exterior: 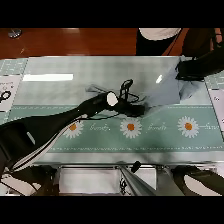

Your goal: Fold the shirts.

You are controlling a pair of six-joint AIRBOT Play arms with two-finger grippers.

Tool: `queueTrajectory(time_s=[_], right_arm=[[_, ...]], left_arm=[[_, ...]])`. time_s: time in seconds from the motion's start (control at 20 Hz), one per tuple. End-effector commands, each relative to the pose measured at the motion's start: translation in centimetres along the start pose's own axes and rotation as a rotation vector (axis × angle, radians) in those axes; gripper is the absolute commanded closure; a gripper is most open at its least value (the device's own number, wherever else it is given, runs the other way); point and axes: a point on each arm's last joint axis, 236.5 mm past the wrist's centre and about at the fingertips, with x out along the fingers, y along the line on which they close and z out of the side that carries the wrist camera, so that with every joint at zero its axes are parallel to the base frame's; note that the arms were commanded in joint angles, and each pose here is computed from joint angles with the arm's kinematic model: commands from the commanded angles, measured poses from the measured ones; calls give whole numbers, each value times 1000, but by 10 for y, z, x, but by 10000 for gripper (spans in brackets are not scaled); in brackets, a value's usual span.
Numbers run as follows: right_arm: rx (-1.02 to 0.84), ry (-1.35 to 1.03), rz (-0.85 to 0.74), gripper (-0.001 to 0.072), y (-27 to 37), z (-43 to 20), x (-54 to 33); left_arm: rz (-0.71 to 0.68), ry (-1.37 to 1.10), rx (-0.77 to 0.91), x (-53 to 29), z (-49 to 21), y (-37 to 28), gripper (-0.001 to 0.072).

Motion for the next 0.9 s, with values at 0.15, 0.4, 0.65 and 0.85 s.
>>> queueTrajectory(time_s=[0.15,0.4,0.65,0.85], right_arm=[[22,15,18,691,3,-7,17],[90,-1,159,691,28,-3,64],[15,11,225,691,90,10,124],[-8,15,279,690,137,11,162]], left_arm=[[-1,-256,15,-93,91,4,685],[104,-628,152,-306,161,7,684],[238,-907,171,-476,147,18,684],[321,-990,160,-542,108,19,683]])
